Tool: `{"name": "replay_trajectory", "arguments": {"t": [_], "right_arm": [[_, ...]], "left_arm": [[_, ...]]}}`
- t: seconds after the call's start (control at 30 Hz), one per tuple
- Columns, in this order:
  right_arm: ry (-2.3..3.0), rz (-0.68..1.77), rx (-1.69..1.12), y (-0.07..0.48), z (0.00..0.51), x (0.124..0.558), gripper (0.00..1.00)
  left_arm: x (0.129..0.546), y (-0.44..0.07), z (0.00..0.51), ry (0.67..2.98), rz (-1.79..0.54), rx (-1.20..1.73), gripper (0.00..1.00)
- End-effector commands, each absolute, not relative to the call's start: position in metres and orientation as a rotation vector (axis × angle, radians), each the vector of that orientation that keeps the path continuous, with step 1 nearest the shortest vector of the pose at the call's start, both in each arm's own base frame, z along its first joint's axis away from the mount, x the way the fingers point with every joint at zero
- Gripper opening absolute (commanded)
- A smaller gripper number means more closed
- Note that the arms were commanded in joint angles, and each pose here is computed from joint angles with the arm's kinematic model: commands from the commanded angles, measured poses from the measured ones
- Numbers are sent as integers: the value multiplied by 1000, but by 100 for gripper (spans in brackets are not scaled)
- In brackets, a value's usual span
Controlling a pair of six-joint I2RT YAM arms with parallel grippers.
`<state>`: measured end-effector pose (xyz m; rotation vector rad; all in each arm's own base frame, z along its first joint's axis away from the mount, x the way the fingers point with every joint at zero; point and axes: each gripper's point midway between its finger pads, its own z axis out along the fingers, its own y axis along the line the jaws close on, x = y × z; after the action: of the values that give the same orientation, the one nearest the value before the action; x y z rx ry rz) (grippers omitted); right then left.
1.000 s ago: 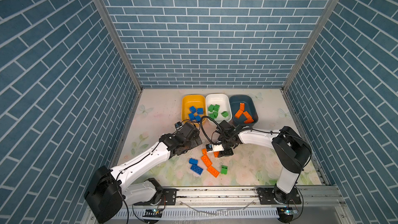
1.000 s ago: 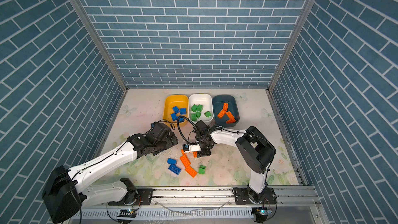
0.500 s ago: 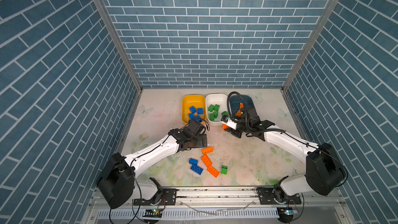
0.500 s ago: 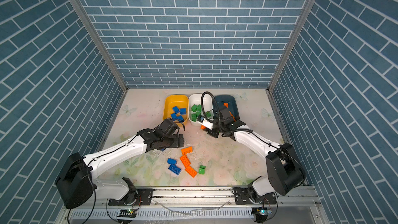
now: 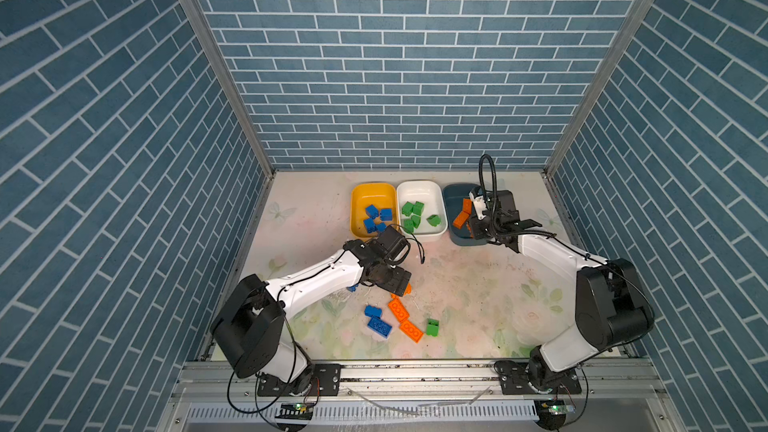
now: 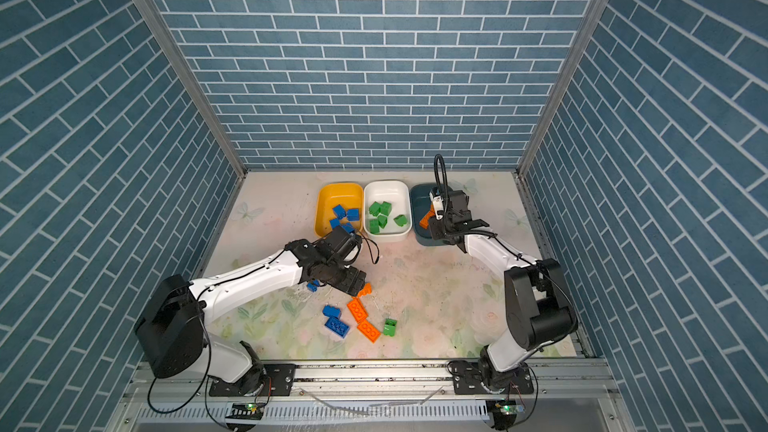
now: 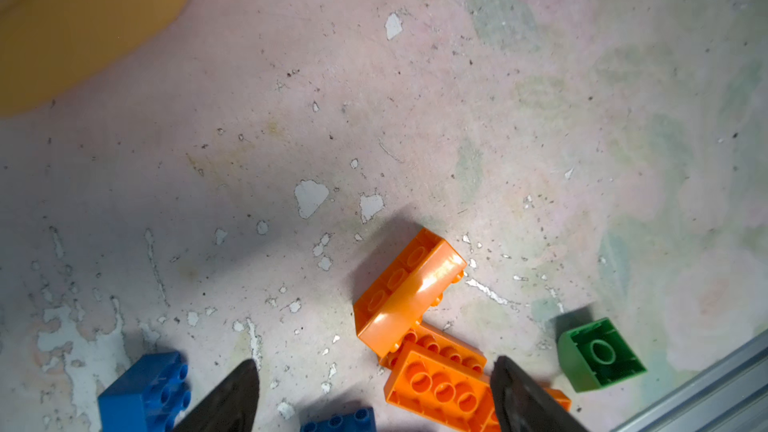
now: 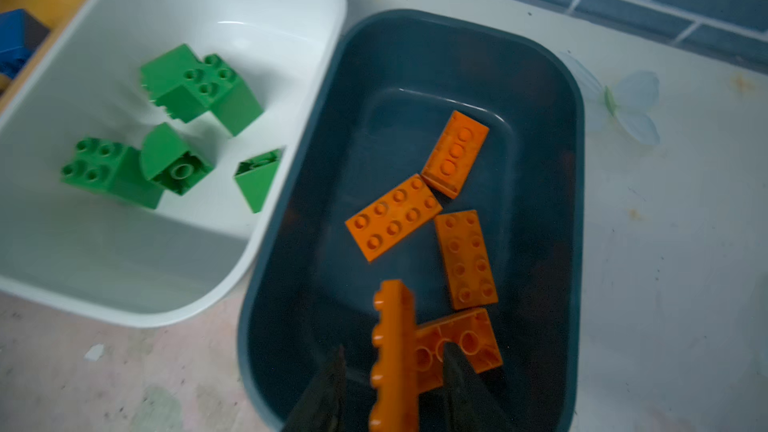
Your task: Sort the legos into containers by color
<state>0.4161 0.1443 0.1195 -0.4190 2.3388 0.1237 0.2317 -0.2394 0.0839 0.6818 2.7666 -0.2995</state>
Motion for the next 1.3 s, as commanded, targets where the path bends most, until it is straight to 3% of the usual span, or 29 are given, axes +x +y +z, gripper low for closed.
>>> {"name": "replay_trajectory", "arguments": {"t": [0.0, 0.2, 0.3, 0.43, 0.63, 0.87, 1.13, 1.27], "right_arm": [[2367, 65, -254, 132, 131, 432, 43], [2369, 158, -320, 148, 136, 429, 59], [2301, 303, -466, 173, 144, 414, 72], [2150, 521, -732, 214, 150, 378, 80], [2015, 630, -1177, 266, 131, 317, 81], [1889, 763, -1635, 311, 104, 252, 82], [1743, 689, -1919, 336, 80, 228, 81], [1681, 622, -2009, 346, 70, 226, 80]], "left_arm": [[227, -234, 81, 2789, -233, 782, 86], [229, -239, 75, 2802, -247, 783, 84], [230, -242, 73, 2802, -267, 758, 85], [238, -237, 73, 2789, -240, 687, 90], [244, -228, 83, 2758, -358, 533, 95], [263, -184, 104, 2663, -486, 148, 99], [258, -96, 95, 2714, -280, -406, 99], [250, -90, 82, 2764, -307, -564, 99]]}}
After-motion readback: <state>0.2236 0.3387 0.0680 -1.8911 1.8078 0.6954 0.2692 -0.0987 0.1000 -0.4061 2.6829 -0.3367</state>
